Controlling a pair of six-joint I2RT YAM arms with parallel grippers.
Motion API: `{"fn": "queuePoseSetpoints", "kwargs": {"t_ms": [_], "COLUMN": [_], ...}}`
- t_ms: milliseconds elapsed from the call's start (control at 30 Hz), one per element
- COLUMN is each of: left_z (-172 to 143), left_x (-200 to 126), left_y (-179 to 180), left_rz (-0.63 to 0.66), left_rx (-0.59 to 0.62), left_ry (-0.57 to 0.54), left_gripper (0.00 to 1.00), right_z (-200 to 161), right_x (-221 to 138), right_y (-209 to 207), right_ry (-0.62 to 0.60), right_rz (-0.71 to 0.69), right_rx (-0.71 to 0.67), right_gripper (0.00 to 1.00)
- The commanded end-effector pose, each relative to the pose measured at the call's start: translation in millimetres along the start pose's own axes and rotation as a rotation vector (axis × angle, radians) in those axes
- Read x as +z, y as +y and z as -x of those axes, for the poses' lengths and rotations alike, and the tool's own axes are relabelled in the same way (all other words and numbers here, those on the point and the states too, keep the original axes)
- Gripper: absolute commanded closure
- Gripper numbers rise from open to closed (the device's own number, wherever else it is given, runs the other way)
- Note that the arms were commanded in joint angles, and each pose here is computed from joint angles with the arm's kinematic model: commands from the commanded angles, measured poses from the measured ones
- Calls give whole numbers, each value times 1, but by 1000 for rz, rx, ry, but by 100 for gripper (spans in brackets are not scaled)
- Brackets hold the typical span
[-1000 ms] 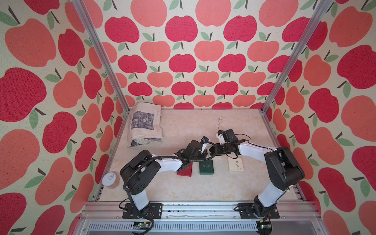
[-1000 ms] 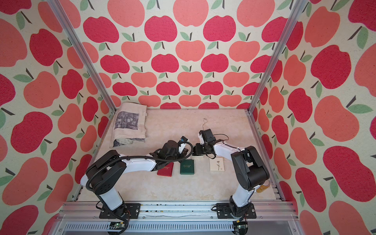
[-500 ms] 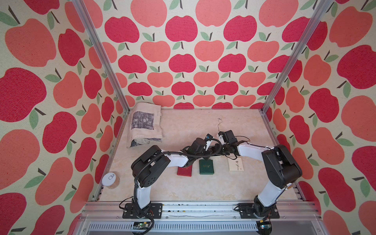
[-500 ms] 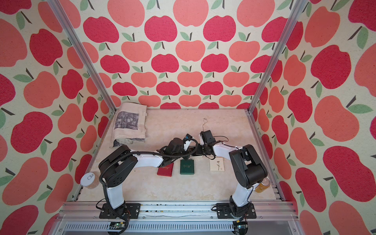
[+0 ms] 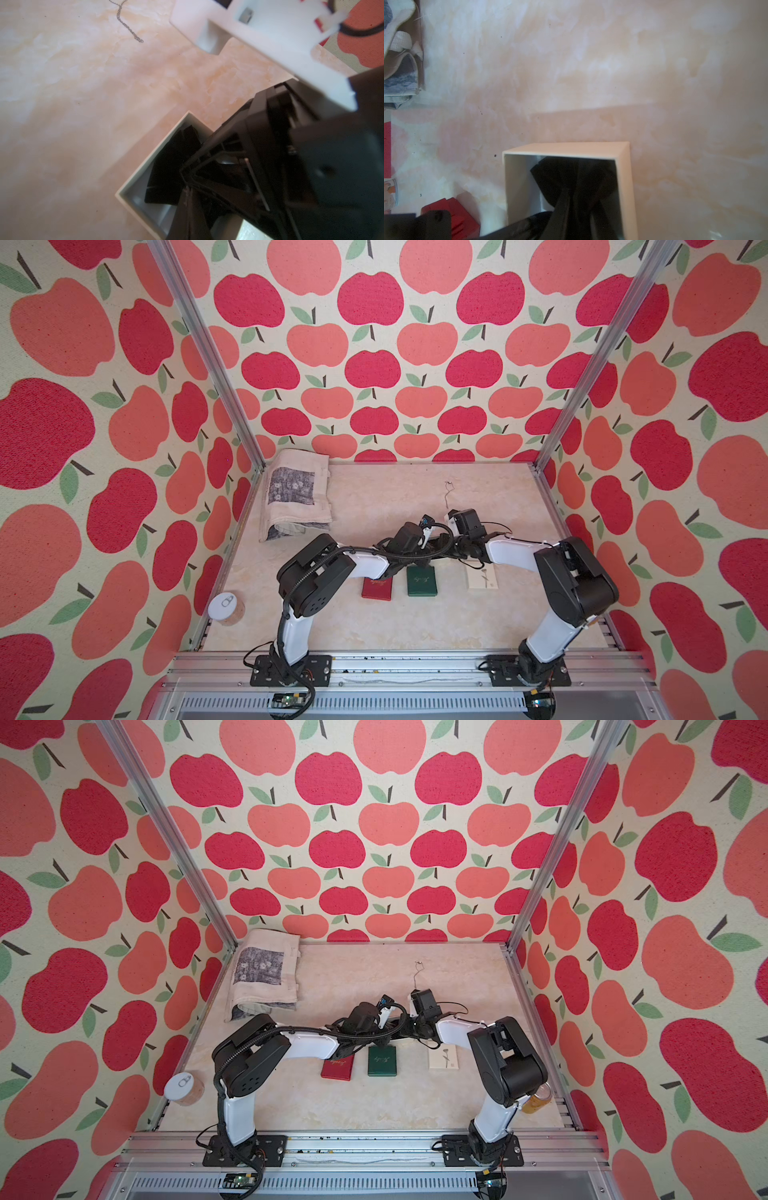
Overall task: Take the necklace out of the lift-off lid jewelry box
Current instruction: Place the inner lining in the jewelry box.
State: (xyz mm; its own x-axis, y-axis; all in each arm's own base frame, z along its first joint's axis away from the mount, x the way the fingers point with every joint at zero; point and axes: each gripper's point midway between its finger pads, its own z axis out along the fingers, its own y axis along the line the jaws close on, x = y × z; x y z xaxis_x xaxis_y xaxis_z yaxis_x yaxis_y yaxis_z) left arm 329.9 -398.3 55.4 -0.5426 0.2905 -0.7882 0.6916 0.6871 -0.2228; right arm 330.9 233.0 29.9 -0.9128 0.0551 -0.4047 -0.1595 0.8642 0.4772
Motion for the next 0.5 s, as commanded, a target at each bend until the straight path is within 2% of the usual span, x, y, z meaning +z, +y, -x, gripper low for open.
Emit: {"fn": "queuePoseSetpoints", "kwargs": {"t_ms": [0, 167, 467], "left_z": [-4, -8, -12], "left_x": [7, 8, 10], "left_y": [1, 2, 2], "left_rz": [-1, 6, 5], "left_rx": [-24, -34, -42], "left_ry": [32, 45, 53], "left_gripper": [100, 100, 100], "right_z": [-1, 3, 9], "right_x": [-6, -16, -30], "right_y": [0, 4, 4], "right_ry": [-12, -35, -69], "right_rz": [2, 3, -19], "right_rx": [16, 6, -10], "right_gripper": [80, 75, 59]}}
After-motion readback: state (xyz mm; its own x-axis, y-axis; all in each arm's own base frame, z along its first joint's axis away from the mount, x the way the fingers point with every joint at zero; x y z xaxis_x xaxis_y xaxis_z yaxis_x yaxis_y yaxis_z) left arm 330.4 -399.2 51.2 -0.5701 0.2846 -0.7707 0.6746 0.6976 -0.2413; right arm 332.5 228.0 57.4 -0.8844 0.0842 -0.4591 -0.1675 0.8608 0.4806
